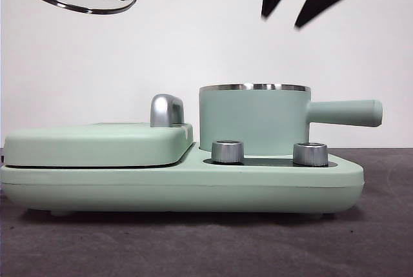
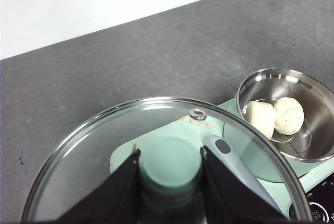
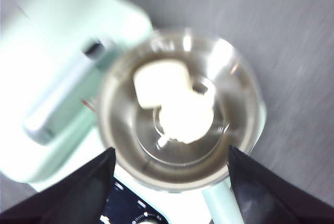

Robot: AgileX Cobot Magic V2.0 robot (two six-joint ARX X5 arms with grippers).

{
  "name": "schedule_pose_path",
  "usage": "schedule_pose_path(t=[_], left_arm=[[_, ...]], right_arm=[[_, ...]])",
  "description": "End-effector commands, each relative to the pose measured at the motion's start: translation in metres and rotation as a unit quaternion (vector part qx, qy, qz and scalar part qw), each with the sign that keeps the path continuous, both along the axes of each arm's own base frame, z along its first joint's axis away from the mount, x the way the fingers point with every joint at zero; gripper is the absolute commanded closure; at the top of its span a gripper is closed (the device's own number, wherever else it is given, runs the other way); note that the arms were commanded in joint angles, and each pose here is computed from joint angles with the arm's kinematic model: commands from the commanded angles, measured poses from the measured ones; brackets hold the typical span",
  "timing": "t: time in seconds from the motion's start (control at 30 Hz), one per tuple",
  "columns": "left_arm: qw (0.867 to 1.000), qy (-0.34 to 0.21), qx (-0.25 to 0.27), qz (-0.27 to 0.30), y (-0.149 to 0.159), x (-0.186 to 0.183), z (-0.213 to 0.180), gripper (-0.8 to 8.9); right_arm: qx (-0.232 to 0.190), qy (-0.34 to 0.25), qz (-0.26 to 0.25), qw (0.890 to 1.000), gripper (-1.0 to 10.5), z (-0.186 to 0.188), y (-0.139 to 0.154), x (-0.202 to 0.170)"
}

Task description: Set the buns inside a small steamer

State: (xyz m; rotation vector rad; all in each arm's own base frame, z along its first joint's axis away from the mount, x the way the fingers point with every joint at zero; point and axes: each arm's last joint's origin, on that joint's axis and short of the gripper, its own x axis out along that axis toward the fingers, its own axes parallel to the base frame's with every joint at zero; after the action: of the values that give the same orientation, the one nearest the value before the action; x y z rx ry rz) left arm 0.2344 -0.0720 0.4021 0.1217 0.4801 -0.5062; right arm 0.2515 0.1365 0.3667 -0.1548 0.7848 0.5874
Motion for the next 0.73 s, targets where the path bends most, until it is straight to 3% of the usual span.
schedule_pose_path(t=[0.03,0.33,0.57,0.73], left_arm=[[1.0,-0.026,-0.006,-0.007,-0.001,-0.001,0.011,8.03],[1.0,-0.023,-0.009,-0.006,-0.001,-0.001,0.01,8.03],[0.999,-0.011,-0.013,-0.03,-0.013,0.001,0.006,8.03],[0.997,0.007,-0.013,-0.071,-0.038,0.011,-0.005,8.02]], right_arm=[[0.021,-0.039,0.006,0.999,6.1,0.007,-0.007,-0.022],[0.088,-0.13,0.01,0.988,6.1,-0.031,-0.04,-0.094],[0.081,-0.125,0.004,0.989,6.1,-0.074,-0.061,-0.13],[0.1,-0.121,-0.009,0.988,6.1,-0.08,-0.072,-0.147]])
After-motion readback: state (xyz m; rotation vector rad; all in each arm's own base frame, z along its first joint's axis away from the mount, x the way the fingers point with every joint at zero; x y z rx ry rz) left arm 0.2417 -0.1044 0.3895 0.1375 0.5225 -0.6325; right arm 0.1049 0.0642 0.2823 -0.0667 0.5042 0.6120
